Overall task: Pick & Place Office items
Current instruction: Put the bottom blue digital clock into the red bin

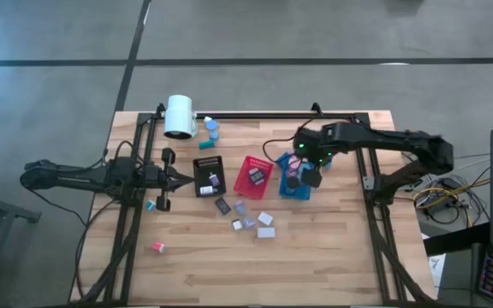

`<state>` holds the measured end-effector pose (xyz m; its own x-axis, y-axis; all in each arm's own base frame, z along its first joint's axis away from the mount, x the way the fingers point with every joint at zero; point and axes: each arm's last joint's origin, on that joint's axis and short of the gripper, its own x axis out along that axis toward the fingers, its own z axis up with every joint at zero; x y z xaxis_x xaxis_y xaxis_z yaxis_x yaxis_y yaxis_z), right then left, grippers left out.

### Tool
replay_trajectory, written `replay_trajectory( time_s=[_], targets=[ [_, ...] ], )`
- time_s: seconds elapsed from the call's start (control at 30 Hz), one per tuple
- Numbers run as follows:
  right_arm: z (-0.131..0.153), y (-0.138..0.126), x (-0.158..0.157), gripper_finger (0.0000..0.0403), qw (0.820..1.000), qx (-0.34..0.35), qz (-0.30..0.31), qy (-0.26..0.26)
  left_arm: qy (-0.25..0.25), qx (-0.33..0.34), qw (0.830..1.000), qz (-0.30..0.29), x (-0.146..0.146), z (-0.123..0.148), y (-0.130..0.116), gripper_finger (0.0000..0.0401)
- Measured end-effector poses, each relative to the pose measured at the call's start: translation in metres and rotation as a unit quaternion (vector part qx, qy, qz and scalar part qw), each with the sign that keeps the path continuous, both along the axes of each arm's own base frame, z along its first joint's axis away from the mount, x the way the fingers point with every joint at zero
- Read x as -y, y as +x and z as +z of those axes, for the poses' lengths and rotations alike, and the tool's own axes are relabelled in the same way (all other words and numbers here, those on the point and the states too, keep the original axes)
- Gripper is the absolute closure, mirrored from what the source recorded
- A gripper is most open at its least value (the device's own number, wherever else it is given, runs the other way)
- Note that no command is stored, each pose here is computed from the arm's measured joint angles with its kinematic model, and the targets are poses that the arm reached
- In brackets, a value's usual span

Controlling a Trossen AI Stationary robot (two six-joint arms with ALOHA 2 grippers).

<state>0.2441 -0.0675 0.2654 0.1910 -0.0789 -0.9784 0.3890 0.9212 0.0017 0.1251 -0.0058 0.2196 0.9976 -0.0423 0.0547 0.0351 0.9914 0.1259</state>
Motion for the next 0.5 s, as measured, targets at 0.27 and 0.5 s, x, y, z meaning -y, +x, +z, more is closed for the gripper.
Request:
replay_trajectory(
  time_s=[0.27, 0.5],
  targets=[
    [0.05, -0.04, -0.016, 0.0108, 0.956, 0.276, 0.071, -0.074, 0.0, -0.001, 1.0, -0.002, 0.0, 0.0, 0.0, 0.0389],
    [0.039, -0.086, -0.029, 0.0218, 0.876, 0.466, 0.068, -0.105, 0.0, -0.001, 1.0, -0.002, 0.0, 0.0, 0.0, 0.0389]
  ],
)
